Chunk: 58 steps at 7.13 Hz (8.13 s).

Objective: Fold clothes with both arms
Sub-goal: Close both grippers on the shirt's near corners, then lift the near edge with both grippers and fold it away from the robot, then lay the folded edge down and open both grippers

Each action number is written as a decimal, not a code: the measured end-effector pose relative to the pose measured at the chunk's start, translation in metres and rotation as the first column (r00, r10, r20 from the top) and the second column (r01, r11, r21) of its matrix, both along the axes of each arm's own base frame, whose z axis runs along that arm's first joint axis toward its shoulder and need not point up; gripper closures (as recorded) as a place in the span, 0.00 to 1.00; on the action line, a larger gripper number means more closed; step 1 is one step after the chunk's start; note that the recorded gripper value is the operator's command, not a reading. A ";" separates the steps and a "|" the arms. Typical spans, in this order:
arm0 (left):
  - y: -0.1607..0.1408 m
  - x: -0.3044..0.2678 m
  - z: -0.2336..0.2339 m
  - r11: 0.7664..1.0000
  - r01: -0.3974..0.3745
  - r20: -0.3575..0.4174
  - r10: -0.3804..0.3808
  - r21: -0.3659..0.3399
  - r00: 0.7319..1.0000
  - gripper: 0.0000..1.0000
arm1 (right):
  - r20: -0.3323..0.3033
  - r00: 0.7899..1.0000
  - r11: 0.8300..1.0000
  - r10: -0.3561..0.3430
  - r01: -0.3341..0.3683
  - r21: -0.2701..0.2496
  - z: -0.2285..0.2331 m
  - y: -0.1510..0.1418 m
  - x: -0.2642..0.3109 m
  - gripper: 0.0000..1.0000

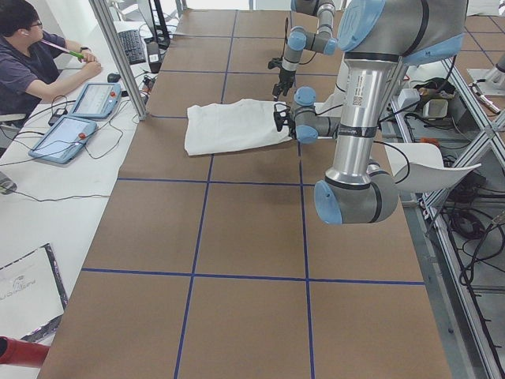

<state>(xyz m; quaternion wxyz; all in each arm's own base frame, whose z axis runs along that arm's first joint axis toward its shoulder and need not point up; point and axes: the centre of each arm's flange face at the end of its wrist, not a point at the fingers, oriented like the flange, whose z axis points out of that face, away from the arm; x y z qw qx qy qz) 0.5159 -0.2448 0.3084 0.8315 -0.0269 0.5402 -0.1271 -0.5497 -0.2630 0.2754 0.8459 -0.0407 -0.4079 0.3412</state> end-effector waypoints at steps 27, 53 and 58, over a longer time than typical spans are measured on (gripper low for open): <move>-0.049 -0.083 -0.108 0.999 -0.042 0.010 0.042 0.009 0.999 1.00 | -0.111 0.994 0.995 -0.009 0.020 0.102 -0.112 -0.009 0.078 1.00; -0.268 -0.086 -0.031 0.919 -0.090 0.295 -0.030 0.383 0.955 0.00 | -0.282 0.949 0.910 -0.144 0.239 0.338 -0.088 -0.191 -0.071 0.00; -0.271 -0.105 -0.039 0.924 -0.100 0.259 0.000 0.370 0.966 0.00 | -0.389 0.921 0.860 -0.035 0.226 0.457 -0.065 -0.270 -0.105 0.00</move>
